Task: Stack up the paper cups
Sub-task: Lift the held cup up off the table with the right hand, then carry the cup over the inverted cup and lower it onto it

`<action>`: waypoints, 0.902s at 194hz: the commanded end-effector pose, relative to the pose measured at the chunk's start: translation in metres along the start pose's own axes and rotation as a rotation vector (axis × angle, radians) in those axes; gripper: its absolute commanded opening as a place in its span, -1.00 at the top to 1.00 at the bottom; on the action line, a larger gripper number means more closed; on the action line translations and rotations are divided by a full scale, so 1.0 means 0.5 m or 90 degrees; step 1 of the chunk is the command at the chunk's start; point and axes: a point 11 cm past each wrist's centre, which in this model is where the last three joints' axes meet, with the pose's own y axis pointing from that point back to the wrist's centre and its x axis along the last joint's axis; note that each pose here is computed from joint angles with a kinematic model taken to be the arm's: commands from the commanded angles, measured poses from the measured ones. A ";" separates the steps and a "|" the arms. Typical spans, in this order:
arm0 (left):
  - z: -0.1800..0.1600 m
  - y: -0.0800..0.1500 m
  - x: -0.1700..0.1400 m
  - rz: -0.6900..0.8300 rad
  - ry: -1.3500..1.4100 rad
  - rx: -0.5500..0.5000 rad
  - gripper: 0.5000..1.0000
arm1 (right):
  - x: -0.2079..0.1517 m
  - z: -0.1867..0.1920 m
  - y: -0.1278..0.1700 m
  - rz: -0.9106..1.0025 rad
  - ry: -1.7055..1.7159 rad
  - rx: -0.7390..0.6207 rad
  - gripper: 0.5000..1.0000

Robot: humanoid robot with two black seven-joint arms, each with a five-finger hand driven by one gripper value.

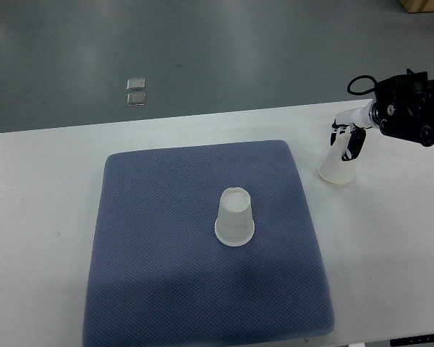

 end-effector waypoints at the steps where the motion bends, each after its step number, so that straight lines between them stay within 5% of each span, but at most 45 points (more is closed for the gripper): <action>1: 0.000 0.000 0.000 0.000 0.000 0.000 -1.00 | 0.047 -0.013 0.039 0.013 0.007 0.014 0.45; 38: 0.000 0.000 0.000 0.000 0.000 0.000 -1.00 | 0.196 -0.076 0.246 0.039 0.009 0.102 0.43; 91: 0.001 0.000 -0.001 -0.001 0.000 -0.001 -1.00 | 0.298 -0.170 0.504 0.067 0.065 0.212 0.40; 119: 0.001 0.000 -0.002 -0.002 0.000 0.000 -1.00 | 0.295 -0.209 0.560 0.083 0.100 0.240 0.39; 175: 0.000 0.000 -0.001 -0.001 0.000 0.000 -1.00 | 0.257 -0.254 0.547 0.034 0.097 0.279 0.36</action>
